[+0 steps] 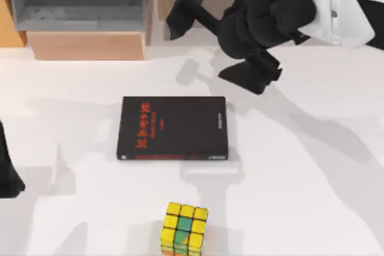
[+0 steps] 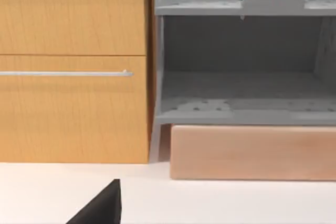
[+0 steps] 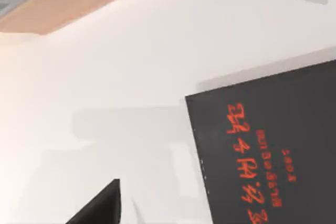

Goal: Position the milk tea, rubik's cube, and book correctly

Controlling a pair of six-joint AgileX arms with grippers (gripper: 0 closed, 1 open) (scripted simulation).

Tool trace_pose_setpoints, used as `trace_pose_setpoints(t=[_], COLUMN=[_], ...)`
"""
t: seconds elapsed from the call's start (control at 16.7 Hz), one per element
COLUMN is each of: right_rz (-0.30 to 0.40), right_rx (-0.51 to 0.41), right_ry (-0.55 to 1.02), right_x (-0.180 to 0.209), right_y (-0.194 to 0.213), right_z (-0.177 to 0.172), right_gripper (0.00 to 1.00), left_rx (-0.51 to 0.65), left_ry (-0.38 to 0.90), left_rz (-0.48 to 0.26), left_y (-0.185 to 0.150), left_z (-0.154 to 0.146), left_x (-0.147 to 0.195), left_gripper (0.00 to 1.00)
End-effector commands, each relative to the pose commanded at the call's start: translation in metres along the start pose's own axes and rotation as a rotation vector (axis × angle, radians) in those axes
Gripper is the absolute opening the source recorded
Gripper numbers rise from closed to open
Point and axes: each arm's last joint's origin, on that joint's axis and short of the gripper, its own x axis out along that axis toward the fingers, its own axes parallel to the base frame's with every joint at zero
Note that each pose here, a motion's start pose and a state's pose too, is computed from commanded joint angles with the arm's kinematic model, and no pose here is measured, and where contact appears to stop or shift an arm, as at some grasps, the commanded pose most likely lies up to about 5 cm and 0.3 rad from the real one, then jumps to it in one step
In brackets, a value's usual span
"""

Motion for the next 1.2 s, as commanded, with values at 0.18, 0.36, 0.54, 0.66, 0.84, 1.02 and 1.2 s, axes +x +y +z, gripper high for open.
trace_pose_setpoints(t=[0.18,0.36,0.54,0.66,0.84,1.02,1.2], right_rz=[-0.233,-0.447,-0.592,-0.637,-0.643,-0.641,-0.644], right_rx=[-0.015,-0.075,-0.141,-0.165,-0.168,-0.166,-0.169], right_ry=[0.152,0.235,0.271,0.281,0.282,0.282,0.282], right_x=[0.007,0.008,0.007,0.007,0.007,0.007,0.022], right_y=[0.021,0.025,0.023,0.020,0.020,0.019,0.008], right_z=[-0.075,-0.133,-0.166,-0.176,-0.177,-0.175,-0.180], right_gripper=[1.00,1.00,1.00,1.00,1.00,1.00,1.00], left_rx=[0.000,0.000,0.000,0.000,0.000,0.000,0.000], left_ry=[0.000,0.000,0.000,0.000,0.000,0.000,0.000], left_rz=[0.000,0.000,0.000,0.000,0.000,0.000,0.000], left_y=[0.000,0.000,0.000,0.000,0.000,0.000,0.000], left_z=[0.000,0.000,0.000,0.000,0.000,0.000,0.000], left_x=[0.000,0.000,0.000,0.000,0.000,0.000,0.000], left_gripper=[1.00,1.00,1.00,1.00,1.00,1.00,1.00])
